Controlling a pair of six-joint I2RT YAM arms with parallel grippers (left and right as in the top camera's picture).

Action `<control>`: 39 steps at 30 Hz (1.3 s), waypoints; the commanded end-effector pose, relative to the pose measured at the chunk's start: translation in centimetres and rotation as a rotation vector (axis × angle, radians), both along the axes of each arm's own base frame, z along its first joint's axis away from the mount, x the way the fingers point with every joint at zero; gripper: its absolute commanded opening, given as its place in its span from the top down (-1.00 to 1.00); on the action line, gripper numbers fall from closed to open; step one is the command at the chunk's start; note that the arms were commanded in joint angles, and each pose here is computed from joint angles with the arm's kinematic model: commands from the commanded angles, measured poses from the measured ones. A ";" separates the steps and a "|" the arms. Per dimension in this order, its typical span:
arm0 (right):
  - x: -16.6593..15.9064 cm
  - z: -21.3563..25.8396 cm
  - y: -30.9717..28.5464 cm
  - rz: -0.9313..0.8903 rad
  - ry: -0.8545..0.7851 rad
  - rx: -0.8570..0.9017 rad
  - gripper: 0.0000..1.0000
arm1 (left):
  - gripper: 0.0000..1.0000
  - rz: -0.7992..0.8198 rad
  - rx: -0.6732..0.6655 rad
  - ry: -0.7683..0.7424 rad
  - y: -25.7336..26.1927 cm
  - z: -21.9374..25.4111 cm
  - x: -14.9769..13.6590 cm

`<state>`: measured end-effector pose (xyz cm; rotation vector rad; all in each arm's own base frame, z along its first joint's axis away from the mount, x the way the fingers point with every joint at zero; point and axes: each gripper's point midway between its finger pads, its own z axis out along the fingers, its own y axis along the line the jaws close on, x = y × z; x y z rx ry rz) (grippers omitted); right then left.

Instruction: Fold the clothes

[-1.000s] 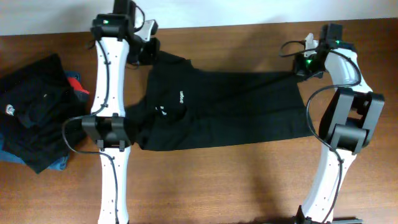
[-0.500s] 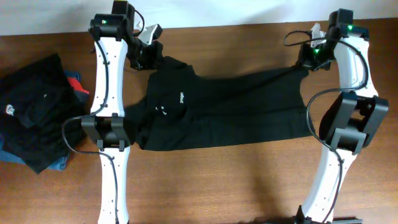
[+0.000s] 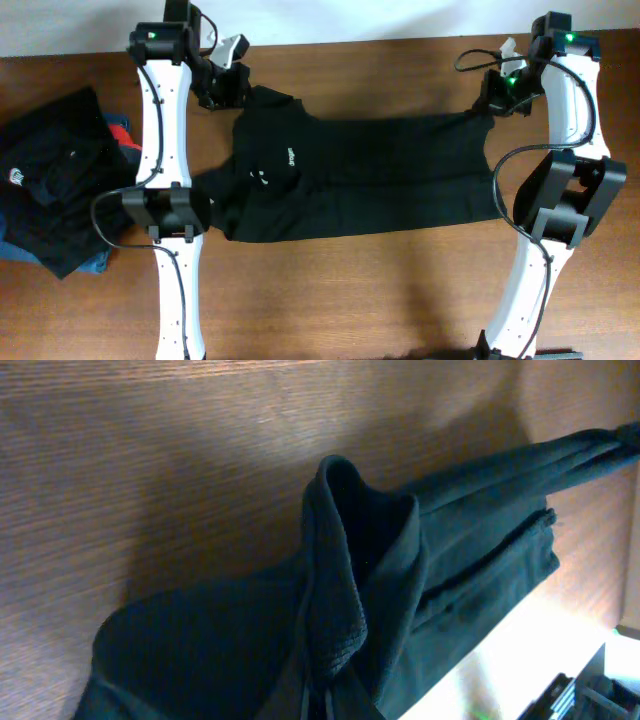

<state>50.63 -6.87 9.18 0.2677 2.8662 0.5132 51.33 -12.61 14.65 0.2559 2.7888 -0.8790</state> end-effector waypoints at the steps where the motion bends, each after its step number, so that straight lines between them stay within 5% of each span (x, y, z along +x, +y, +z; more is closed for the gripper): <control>1: 0.2 2.9 0.1 0.002 -0.058 0.004 0.93 | 0.99 0.004 0.083 -0.114 1.2 3.5 0.0; 17: -2.3 2.2 0.0 -0.005 0.056 -0.012 0.92 | 0.99 0.030 0.263 -0.130 1.8 5.0 -1.2; 31: -4.8 1.8 -0.2 -0.005 0.168 -0.041 0.92 | 1.00 -0.019 0.395 0.225 4.0 -1.4 -8.0; 39: -6.8 1.1 -0.4 -0.003 0.260 -0.061 0.92 | 0.99 -0.036 0.401 0.296 4.0 -4.0 -9.1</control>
